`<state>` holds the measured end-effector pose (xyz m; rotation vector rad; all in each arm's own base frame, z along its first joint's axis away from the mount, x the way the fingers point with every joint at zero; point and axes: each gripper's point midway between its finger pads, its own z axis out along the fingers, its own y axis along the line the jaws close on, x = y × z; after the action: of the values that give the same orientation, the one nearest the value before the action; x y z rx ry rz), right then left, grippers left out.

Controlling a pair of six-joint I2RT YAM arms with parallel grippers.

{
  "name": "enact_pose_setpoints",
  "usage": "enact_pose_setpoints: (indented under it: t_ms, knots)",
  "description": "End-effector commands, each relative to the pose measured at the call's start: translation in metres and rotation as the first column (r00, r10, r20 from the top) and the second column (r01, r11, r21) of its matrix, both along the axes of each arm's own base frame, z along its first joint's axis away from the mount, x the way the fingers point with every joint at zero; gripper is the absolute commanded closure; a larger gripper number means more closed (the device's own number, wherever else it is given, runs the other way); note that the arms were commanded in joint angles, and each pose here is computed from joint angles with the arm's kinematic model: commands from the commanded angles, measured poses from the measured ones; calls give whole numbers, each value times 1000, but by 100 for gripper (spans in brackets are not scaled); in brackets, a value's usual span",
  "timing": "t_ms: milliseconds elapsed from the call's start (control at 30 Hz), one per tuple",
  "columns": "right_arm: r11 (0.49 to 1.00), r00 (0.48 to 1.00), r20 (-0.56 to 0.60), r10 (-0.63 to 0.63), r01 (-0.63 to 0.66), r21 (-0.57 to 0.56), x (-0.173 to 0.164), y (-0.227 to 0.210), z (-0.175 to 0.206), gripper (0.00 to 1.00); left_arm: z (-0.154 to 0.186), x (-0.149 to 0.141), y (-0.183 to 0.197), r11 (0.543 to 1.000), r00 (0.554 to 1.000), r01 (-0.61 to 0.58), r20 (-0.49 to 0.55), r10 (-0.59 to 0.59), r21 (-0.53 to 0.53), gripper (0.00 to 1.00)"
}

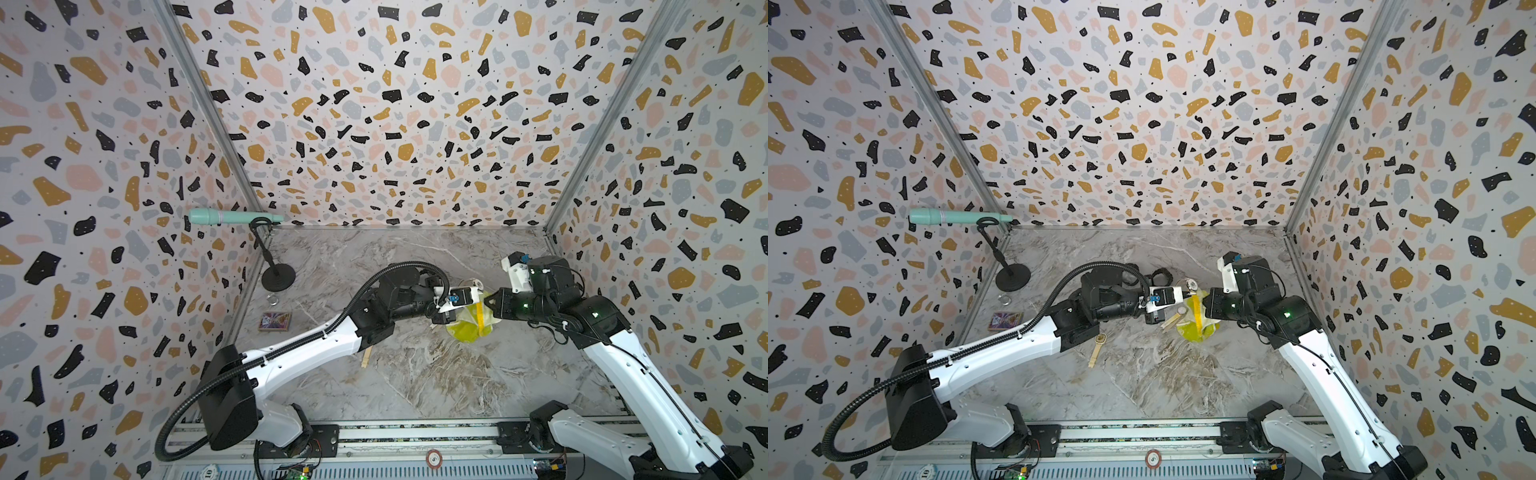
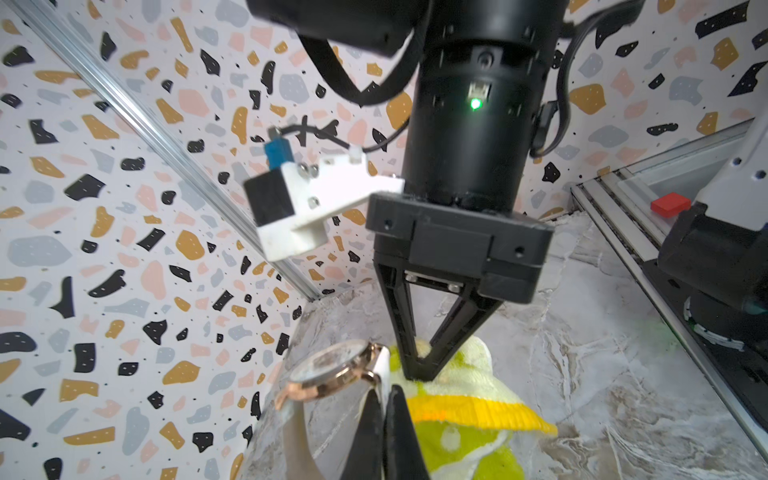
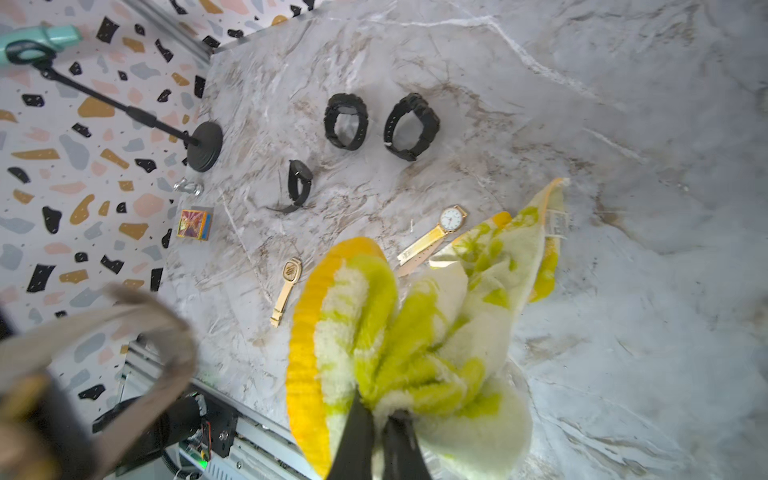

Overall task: Wipe the watch dial
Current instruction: Wipe the dirt from the watch dial.

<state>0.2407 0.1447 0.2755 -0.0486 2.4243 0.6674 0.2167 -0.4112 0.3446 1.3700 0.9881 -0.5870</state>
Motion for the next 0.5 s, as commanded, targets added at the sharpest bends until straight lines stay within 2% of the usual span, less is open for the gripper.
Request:
enact_pose_setpoints:
  t_ms: [0,233,467]
  knots:
    - [999,998,49,-40,40,2,-5,-17,20,100,14,-3,5,998,999,-17,42,20,-68,100]
    - [999,991,123,-43,40,28,-17,-24,55,100,-15,3,5,998,996,-55,70,57,-32,100]
    - [996,982,191,-2,-16,92,-31,-18,85,100,-23,3,-8,1000,997,-25,79,25,-3,100]
